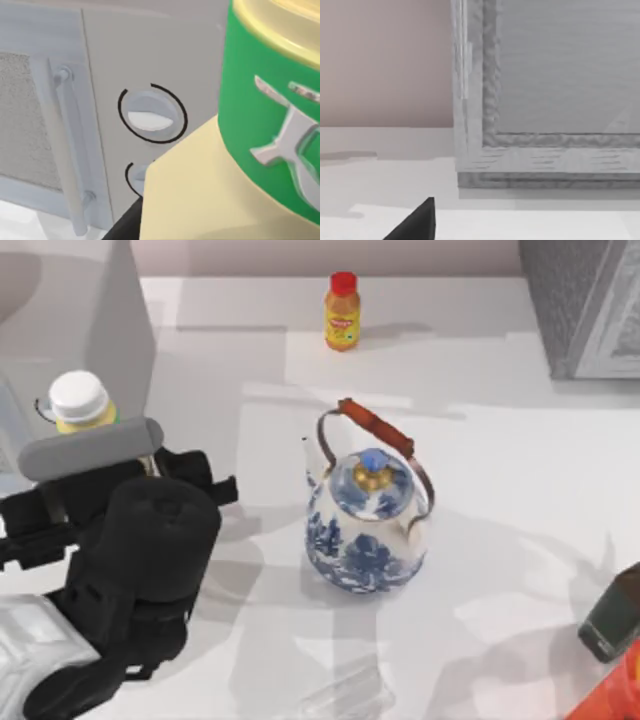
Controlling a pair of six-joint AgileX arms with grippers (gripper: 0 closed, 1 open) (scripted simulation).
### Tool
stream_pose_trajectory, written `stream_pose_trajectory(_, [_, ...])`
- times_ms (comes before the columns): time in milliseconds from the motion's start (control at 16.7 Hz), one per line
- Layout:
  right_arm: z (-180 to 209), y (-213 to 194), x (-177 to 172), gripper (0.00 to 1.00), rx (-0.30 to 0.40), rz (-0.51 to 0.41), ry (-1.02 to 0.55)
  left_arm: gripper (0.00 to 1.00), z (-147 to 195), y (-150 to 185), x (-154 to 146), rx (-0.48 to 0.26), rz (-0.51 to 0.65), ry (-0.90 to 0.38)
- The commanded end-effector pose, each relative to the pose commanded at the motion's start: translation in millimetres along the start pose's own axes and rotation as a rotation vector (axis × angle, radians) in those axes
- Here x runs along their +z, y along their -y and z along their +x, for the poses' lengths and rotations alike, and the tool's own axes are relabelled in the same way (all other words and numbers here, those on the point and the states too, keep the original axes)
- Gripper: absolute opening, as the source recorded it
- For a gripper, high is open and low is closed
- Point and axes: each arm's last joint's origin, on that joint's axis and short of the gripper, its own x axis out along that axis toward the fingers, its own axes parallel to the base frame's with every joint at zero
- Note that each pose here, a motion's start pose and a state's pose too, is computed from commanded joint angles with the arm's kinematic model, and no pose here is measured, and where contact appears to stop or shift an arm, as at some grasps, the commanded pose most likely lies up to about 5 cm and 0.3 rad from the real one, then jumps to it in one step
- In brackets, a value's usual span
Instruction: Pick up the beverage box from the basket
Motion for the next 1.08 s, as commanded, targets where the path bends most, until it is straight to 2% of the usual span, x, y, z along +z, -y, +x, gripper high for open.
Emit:
stream_pose_trajectory(60, [0.0,0.0,0.0,1.00,0.000,0.000,0.000,0.00,0.0,0.0,0.0,0.000,0.000,0.000])
stream_pose_trajectory(840, [0.0,0.0,0.0,1.00,0.000,0.000,0.000,0.98,0.0,0.0,0.0,0.000,0.000,0.000])
stream_pose_trajectory(1080, [0.0,0.0,0.0,1.00,0.000,0.000,0.000,1.00,0.0,0.0,0.0,0.000,0.000,0.000])
